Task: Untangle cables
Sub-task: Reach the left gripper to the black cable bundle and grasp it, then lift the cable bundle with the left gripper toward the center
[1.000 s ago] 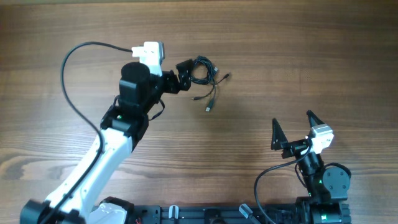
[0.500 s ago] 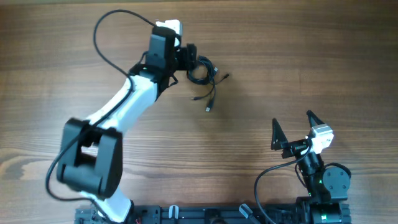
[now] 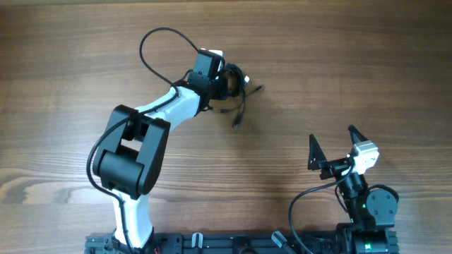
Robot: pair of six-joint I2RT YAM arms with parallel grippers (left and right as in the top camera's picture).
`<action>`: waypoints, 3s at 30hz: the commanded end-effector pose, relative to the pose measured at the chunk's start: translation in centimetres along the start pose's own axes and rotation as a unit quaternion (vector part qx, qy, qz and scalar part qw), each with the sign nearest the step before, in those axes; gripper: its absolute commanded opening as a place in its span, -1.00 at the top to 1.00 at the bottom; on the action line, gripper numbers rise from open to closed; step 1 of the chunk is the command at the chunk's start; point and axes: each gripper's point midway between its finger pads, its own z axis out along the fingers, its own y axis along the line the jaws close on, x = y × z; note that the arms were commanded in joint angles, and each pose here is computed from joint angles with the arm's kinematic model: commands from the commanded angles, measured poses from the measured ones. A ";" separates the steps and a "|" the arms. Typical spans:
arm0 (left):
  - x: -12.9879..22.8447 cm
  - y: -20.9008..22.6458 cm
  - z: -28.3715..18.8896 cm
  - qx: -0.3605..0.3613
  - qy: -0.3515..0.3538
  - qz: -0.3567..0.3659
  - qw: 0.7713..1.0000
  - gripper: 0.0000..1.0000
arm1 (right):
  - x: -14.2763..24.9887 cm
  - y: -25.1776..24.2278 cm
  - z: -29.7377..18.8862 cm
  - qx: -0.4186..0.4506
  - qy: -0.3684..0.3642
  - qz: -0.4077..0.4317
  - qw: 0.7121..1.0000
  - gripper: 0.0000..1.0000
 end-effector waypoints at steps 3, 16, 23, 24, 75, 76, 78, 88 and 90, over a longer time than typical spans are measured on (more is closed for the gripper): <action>2.9 2.6 0.3 -0.071 0.049 -0.007 0.996 0.92 | -0.2 -0.1 0.0 0.003 -0.005 0.002 1.000 -0.99; 3.8 2.7 -12.1 -0.097 0.105 -0.164 0.976 -0.18 | -0.2 -0.1 0.0 0.003 -0.005 0.002 1.000 -0.99; 4.0 2.4 -12.0 -0.087 0.113 -0.155 0.978 -1.00 | -0.2 -0.1 0.0 0.003 -0.005 0.002 1.000 -0.99; 4.2 2.4 -11.9 -0.088 0.114 -0.167 0.975 -1.00 | -0.2 -0.1 0.0 0.003 -0.005 0.002 1.000 -0.99; -0.3 6.0 -21.0 -0.068 -0.034 -0.059 0.995 0.92 | -0.2 -0.1 0.0 0.003 -0.005 0.002 1.000 -0.99; -0.1 5.7 -21.9 -0.058 -0.036 -0.059 0.996 0.92 | -0.2 -0.1 0.0 0.003 -0.005 0.002 1.000 -1.00; -0.2 4.8 -23.0 -0.032 -0.043 -0.060 0.997 0.92 | -0.2 -0.1 0.0 0.003 -0.005 0.002 1.000 -0.99; -0.3 4.4 -23.3 -0.017 -0.048 -0.166 0.985 0.92 | -0.1 4.0 -0.5 -0.099 0.061 0.521 0.846 -1.00; -0.4 4.4 -23.3 -0.015 -0.050 -0.169 0.984 0.92 | 0.0 2.5 -0.1 -0.060 0.042 0.561 0.824 -1.00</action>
